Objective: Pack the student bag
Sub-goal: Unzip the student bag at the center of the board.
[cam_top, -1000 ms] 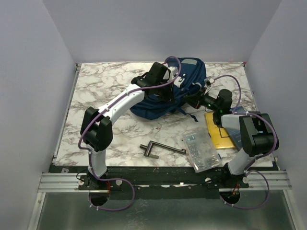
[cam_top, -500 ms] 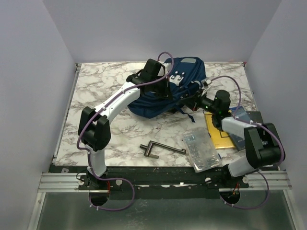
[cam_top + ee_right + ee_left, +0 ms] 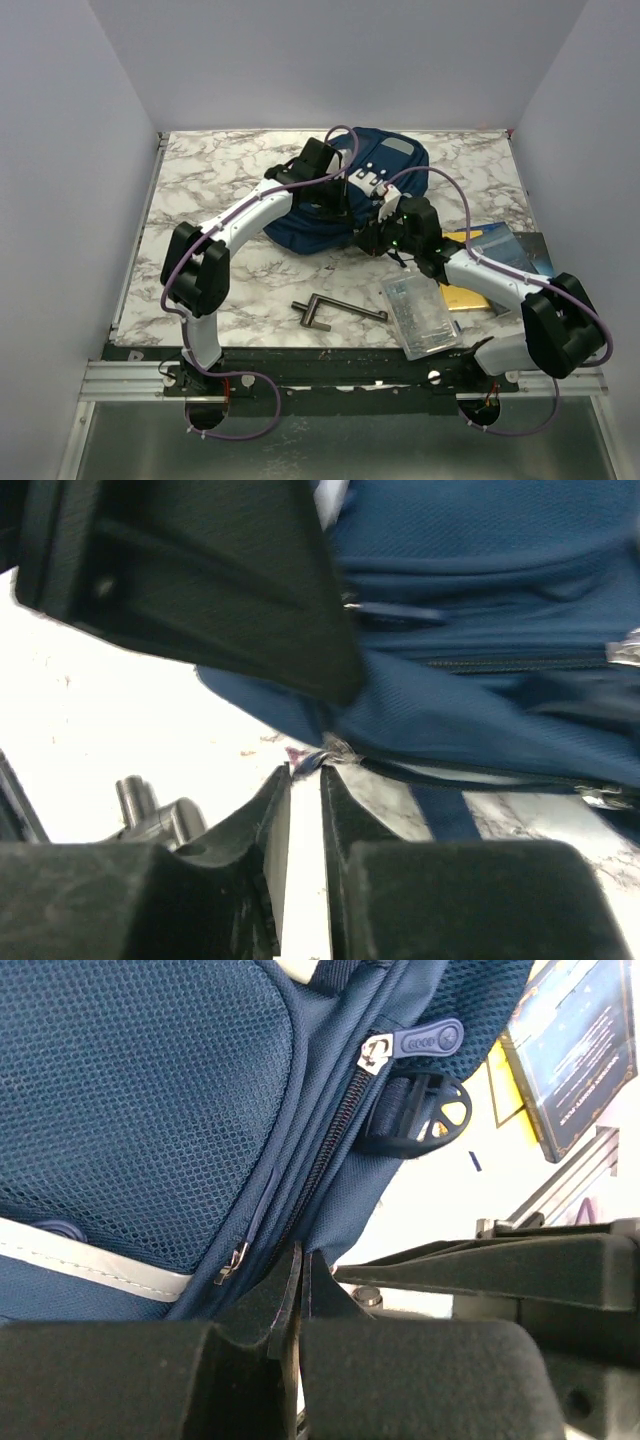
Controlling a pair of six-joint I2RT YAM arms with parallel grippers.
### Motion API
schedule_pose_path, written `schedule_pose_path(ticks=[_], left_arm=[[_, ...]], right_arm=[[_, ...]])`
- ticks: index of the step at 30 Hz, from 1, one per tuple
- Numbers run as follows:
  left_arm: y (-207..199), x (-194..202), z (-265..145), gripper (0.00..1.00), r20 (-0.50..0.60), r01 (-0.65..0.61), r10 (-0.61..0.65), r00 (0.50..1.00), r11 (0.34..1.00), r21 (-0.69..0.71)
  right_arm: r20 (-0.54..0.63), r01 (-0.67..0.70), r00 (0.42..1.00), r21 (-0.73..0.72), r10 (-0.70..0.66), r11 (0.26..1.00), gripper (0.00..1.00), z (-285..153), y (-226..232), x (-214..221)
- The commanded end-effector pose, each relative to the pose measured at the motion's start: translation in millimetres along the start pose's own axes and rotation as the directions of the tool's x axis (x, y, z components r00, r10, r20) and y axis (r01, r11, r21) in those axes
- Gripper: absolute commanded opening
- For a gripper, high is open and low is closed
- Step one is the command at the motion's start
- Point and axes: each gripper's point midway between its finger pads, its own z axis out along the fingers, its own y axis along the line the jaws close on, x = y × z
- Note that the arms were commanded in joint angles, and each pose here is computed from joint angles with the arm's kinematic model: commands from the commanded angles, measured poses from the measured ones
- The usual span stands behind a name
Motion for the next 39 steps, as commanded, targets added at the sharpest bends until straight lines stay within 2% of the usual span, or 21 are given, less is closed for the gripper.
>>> schedule_pose_path(ticks=[1, 2, 4, 6, 9, 12, 14, 19, 22, 26, 29, 32, 33, 36, 37, 39], left_arm=[[-49.0, -40.6, -28.1, 0.00, 0.183, -0.107, 0.077, 0.980, 0.981, 0.160], [-46.5, -38.9, -28.3, 0.00, 0.186, -0.114, 0.085, 0.979, 0.982, 0.150], [-41.7, -35.2, -29.1, 0.00, 0.187, -0.131, 0.105, 0.977, 0.982, 0.133], [-39.5, -33.1, -30.4, 0.00, 0.190, -0.149, 0.124, 0.974, 0.981, 0.124], [-39.8, -30.7, -30.8, 0.00, 0.188, -0.164, 0.138, 0.972, 0.978, 0.131], [-42.0, -28.5, -30.8, 0.00, 0.183, -0.168, 0.139, 0.973, 0.974, 0.151], [-45.7, -26.6, -30.7, 0.00, 0.179, -0.173, 0.142, 0.974, 0.970, 0.169], [-47.7, -21.9, -30.3, 0.00, 0.171, -0.183, 0.152, 0.973, 0.966, 0.181], [-48.0, -18.5, -30.1, 0.00, 0.168, -0.192, 0.163, 0.972, 0.965, 0.179], [-49.0, -14.4, -30.3, 0.00, 0.174, -0.214, 0.185, 0.967, 0.963, 0.165], [-49.6, -14.1, -31.8, 0.03, 0.189, -0.236, 0.207, 0.960, 0.961, 0.143], [-39.2, -12.6, -35.8, 0.28, 0.220, -0.243, 0.225, 0.949, 0.968, 0.057], [-37.6, -12.6, -41.4, 0.34, 0.246, -0.249, 0.236, 0.940, 0.968, 0.022], [-28.8, -7.4, -55.3, 0.62, 0.336, -0.253, 0.268, 0.903, 0.963, -0.087], [-25.0, -4.7, -59.2, 0.67, 0.358, -0.247, 0.280, 0.891, 0.960, -0.134], [-24.6, 1.4, -68.6, 0.66, 0.409, -0.231, 0.295, 0.864, 0.952, -0.199]], right_arm=[[-0.147, -0.269, 0.957, -0.119, 0.251, 0.956, 0.36, 3.0, 41.5, 20.5], [-0.171, -0.340, 0.932, -0.093, 0.321, 0.936, 0.45, 1.2, 39.9, 21.4], [-0.172, -0.472, 0.872, -0.049, 0.458, 0.880, 0.57, -6.8, 36.9, 18.5], [-0.150, -0.581, 0.807, -0.018, 0.572, 0.814, 0.61, -18.1, 30.7, 12.6], [-0.045, -0.763, 0.641, 0.067, 0.766, 0.642, 0.65, -33.8, 3.3, 5.0], [0.099, -0.866, 0.500, 0.057, 0.860, 0.497, 0.68, -41.2, -21.2, -9.5], [0.171, -0.878, 0.478, 0.093, 0.861, 0.469, 0.71, -37.9, -36.8, -19.7], [0.195, -0.887, 0.461, 0.062, 0.866, 0.458, 0.74, -19.1, -46.4, -50.0], [0.198, -0.915, 0.402, 0.061, 0.894, 0.398, 0.74, -4.5, -54.0, -50.5], [0.219, -0.934, 0.356, 0.079, 0.908, 0.348, 0.66, 10.5, -65.2, -47.2], [0.184, -0.948, 0.318, 0.064, 0.930, 0.312, 0.48, 19.6, -59.8, -48.2], [0.173, -0.962, 0.274, 0.053, 0.946, 0.269, 0.11, 20.0, -53.5, -51.7], [0.176, -0.966, 0.256, 0.061, 0.950, 0.249, 0.02, 18.4, -53.1, -52.1], [0.185, -0.977, 0.210, 0.066, 0.960, 0.201, 0.00, 12.3, -50.7, -55.0], [0.192, -0.982, 0.185, 0.076, 0.964, 0.173, 0.00, 10.3, -50.8, -54.5], [0.200, -0.990, 0.127, 0.080, 0.971, 0.113, 0.00, 6.3, -49.2, -56.4]])
